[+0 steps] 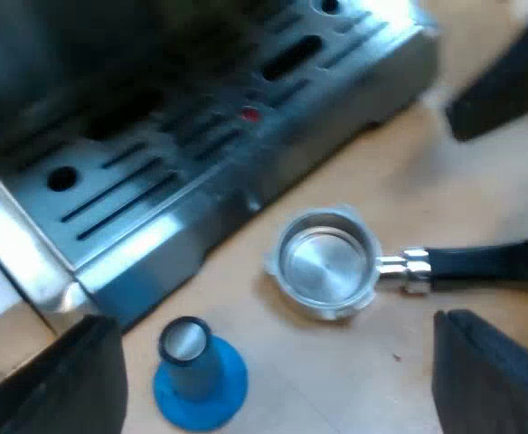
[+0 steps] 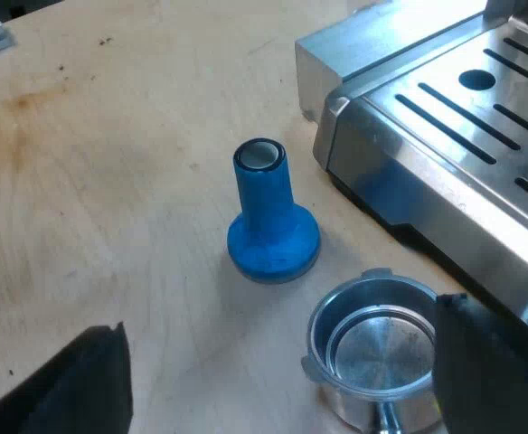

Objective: Grind coffee beans and then tamp

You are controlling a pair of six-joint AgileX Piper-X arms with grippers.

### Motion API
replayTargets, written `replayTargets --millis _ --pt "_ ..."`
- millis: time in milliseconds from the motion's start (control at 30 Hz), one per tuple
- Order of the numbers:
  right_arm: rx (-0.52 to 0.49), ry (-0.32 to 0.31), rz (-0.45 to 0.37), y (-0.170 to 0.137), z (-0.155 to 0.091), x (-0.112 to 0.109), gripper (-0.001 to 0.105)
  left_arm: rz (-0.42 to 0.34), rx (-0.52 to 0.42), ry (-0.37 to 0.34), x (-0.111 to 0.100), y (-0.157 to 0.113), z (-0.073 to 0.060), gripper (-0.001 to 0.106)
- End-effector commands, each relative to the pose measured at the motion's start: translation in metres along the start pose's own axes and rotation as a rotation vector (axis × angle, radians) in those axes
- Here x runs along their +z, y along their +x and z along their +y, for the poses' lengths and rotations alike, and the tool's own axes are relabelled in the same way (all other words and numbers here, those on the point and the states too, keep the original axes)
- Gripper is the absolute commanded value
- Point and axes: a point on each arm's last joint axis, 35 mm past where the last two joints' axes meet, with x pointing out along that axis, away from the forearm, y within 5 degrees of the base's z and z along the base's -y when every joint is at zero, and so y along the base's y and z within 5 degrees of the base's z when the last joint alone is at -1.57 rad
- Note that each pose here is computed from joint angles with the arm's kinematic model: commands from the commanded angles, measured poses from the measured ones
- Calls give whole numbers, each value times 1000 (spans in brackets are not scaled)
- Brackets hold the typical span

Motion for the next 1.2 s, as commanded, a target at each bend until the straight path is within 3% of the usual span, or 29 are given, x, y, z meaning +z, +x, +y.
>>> replayTargets --millis 33,333,633,867,1033,1200 --pt "7 -10 -29 0 0 5 70 17 38 -21 4 7 1 71" --pt "7 -10 -29 0 0 5 70 159 109 -156 5 43 14 71" --pt "7 -10 -29 0 0 5 70 239 174 -213 10 74 25 71" --pt "7 -1 -29 0 0 5 70 326 188 -225 16 98 30 71" --pt "7 8 -29 0 0 5 70 418 203 -236 8 116 34 71" --pt "7 13 -29 0 0 5 70 457 206 -229 2 130 37 71"
